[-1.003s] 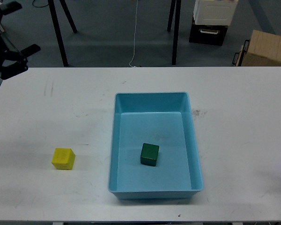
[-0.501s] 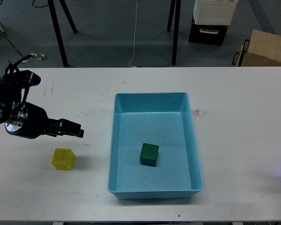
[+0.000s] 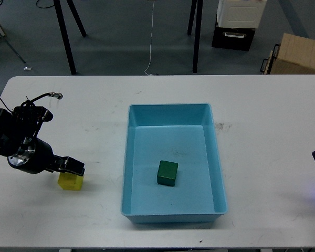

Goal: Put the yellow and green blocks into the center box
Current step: 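Lower the left gripper onto the yellow cube and grasp it, then lift the yellow cube with the left gripper and carry it into the tray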

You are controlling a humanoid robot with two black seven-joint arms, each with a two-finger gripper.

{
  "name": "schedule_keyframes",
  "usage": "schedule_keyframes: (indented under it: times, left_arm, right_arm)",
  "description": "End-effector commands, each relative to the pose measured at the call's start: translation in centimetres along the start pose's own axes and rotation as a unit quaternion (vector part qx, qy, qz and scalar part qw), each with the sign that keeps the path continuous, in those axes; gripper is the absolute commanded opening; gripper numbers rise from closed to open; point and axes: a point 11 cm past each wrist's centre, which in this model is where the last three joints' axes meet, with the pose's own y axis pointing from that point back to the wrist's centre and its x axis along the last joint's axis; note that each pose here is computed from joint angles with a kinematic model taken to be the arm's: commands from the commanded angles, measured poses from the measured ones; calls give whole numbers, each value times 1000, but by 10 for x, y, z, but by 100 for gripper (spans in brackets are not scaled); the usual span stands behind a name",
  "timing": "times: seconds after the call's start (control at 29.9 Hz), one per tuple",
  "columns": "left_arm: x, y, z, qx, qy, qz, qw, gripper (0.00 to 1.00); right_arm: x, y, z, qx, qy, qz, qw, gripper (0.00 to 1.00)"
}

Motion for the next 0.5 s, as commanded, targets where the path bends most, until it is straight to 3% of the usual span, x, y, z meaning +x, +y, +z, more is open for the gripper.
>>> schedule_keyframes:
  times: [0.0, 0.27, 0.33, 0.37, 0.4, 0.43, 0.47]
  left_arm:
    - [-1, -8, -3, 4, 1, -5, 1000, 100]
    - [-19, -24, -5, -4, 14, -26, 1000, 100]
    - [-19, -26, -2, -9, 16, -23, 1000, 96]
    - [-17, -26, -2, -9, 13, -16, 1000, 91]
    - [-16, -26, -2, -6, 7, -11, 1000, 76]
    - [-15, -25, -3, -2, -3, -10, 1000, 50]
    - [-15, -25, -4, 3, -12, -8, 1000, 32]
  right_arm:
    - [0, 1, 0, -1, 1, 2, 1000, 100]
    - [1, 1, 0, -1, 1, 2, 1000, 100]
    - [1, 1, 1, -2, 1, 2, 1000, 100]
    - [1, 1, 1, -2, 1, 2, 1000, 100]
    - [1, 1, 1, -2, 1, 2, 1000, 100]
    - [1, 1, 1, -2, 2, 2, 1000, 100]
    - [1, 1, 1, -2, 2, 3, 1000, 100]
